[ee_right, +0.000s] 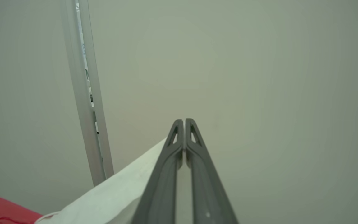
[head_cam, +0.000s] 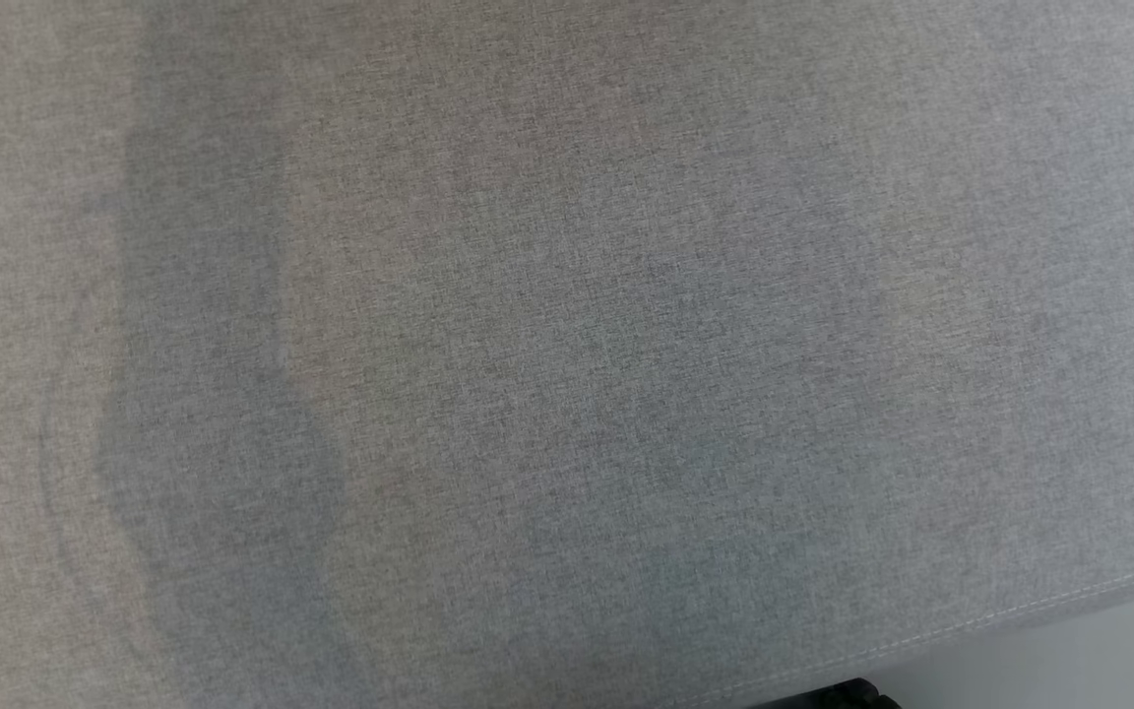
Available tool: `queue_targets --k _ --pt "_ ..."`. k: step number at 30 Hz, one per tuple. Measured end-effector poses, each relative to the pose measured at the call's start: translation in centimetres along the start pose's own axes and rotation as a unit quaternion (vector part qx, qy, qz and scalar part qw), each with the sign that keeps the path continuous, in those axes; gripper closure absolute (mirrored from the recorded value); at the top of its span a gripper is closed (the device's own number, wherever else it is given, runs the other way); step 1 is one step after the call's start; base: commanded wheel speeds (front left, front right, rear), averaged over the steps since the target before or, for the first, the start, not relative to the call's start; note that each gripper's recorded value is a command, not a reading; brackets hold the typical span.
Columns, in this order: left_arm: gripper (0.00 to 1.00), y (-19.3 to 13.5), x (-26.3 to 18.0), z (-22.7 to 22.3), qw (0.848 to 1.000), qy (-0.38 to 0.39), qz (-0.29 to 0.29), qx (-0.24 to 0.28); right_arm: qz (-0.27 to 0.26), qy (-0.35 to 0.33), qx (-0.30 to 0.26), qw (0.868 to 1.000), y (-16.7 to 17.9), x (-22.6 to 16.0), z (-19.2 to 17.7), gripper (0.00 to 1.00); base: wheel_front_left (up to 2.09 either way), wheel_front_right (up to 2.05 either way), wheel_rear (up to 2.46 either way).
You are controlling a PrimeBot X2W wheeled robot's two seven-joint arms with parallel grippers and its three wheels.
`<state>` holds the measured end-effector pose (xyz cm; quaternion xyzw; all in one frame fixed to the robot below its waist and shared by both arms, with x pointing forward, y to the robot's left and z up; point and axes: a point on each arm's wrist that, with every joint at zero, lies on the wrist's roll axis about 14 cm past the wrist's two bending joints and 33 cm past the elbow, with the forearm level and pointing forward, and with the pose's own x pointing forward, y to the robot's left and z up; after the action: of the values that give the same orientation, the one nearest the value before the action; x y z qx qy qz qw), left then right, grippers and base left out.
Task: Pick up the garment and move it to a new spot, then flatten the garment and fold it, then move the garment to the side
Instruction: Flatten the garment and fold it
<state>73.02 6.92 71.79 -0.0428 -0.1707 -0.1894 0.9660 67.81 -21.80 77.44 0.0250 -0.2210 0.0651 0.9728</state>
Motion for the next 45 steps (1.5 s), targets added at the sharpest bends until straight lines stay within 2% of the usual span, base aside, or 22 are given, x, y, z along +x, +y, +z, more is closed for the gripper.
queue_targets --k 8,12,15,18,22,29,36,43,45 --pt "1.00 -0.6 -1.0 -1.1 0.999 -0.007 0.003 -0.040 0.004 0.006 0.023 1.000 0.4 -1.2 -1.0 1.00 0.00 0.00 0.00" --pt "1.00 -1.1 -3.2 -3.3 0.998 0.014 0.003 -0.058 0.012 0.016 0.053 0.998 1.1 -3.3 -2.3 1.00 0.00 0.00 0.00" --pt "1.00 -0.2 -5.3 -3.8 0.994 0.007 0.024 -0.103 0.020 0.036 0.072 0.997 1.5 -5.8 -4.1 1.00 0.00 0.00 0.00" --pt "1.00 1.7 -8.6 -4.1 0.990 -0.004 0.065 -0.122 0.019 0.065 0.099 0.993 1.5 -9.6 -6.5 1.00 0.00 0.00 0.00" --pt "1.00 2.0 -13.9 -6.3 0.986 0.009 0.098 -0.134 0.016 0.097 0.132 0.986 1.8 -14.2 -8.7 1.00 0.00 0.00 0.00" --pt "1.00 -0.5 -23.6 -9.9 0.974 0.053 0.140 -0.170 -0.013 0.143 0.186 0.972 1.3 -22.6 -11.2 1.00 0.00 0.00 0.00" --pt "1.00 -2.3 -31.8 -12.2 0.959 0.106 0.185 -0.189 -0.059 0.197 0.238 0.949 1.5 -31.2 -13.8 1.00 0.00 0.00 0.00" --pt "1.00 -3.7 -39.5 -14.1 0.932 0.161 0.244 -0.215 -0.115 0.252 0.268 0.923 2.0 -40.0 -15.3 1.00 0.00 0.00 0.00" --pt "1.00 -3.8 -41.6 -14.5 0.925 0.175 0.258 -0.218 -0.124 0.266 0.265 0.919 2.4 -42.2 -15.3 1.00 0.00 0.00 0.00"
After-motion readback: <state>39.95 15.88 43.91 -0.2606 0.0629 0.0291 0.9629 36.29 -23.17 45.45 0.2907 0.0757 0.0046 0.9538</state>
